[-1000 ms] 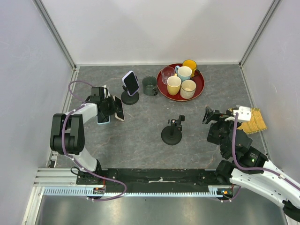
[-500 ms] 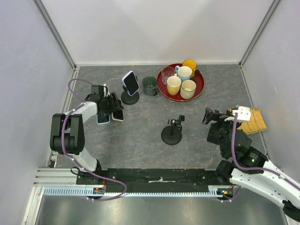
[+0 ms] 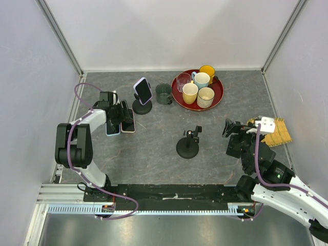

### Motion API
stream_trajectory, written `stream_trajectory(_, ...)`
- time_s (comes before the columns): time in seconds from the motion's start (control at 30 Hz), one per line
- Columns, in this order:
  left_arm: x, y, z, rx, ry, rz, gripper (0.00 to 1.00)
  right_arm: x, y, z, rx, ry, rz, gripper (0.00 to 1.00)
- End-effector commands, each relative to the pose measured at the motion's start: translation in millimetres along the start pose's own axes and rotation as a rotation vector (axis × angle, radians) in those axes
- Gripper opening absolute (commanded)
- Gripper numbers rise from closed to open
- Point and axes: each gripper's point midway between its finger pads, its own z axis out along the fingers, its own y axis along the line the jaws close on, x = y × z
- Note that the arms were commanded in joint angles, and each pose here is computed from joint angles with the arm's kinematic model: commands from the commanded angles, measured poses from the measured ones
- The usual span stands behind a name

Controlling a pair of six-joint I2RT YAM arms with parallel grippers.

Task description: Remove the phone from the phone stand

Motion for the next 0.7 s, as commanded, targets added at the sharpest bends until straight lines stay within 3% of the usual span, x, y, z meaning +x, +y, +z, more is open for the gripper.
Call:
stream_trajectory(0.0, -13, -2, 3, 0.007, -0.018, 0.049, 0.75, -18, 0, -4, -0.011, -0.017, 0.045, 0.98)
stream_trajectory(0.4, -20, -6, -10, 0.005, -0.042, 0.065, 0.75, -13, 9, -3, -0.043, 0.006, 0.017, 0.98)
stream_trajectory(0.67, -21, -13, -19, 0.015, -0.047, 0.095, 0.77, -16, 49, -5, -0.229, 0.057, -0.012, 0.98)
